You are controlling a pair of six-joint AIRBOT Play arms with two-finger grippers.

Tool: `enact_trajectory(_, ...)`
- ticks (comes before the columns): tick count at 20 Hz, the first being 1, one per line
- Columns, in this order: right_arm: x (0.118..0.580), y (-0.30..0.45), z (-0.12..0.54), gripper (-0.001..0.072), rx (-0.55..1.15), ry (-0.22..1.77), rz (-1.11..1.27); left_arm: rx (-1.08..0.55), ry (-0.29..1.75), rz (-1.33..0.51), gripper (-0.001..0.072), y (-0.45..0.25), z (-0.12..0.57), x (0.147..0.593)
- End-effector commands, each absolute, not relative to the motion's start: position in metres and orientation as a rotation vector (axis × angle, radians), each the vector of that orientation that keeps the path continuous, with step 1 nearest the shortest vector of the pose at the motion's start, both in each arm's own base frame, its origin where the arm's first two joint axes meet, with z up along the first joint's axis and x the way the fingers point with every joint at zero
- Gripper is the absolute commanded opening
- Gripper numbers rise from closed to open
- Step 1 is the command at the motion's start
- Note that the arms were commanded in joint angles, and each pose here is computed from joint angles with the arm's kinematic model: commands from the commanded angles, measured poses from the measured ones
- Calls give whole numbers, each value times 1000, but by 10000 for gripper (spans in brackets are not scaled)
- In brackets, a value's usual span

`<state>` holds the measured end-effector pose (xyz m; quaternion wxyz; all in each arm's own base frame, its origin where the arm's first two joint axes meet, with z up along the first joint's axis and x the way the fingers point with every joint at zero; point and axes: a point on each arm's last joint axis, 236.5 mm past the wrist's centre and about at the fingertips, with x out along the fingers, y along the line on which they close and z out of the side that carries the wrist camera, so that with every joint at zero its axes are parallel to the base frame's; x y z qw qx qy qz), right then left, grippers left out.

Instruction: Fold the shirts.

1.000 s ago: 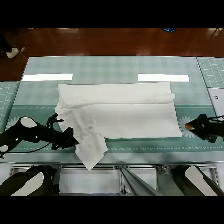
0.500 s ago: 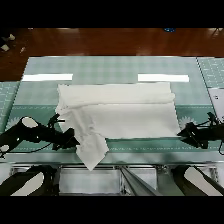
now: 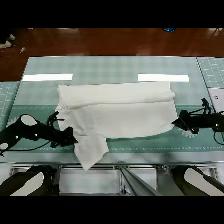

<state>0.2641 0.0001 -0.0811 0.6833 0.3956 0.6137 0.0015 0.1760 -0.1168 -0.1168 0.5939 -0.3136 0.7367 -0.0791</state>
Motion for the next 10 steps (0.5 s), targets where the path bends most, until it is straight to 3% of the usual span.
enact_trajectory(1,278,-1,-50,21,804,1347,80,-732,1571,-204,37,-105,-94,225)
enact_trajectory(10,345,-6,-10,21,843,1186,189,-662,1352,-262,36,-83,-26,348)
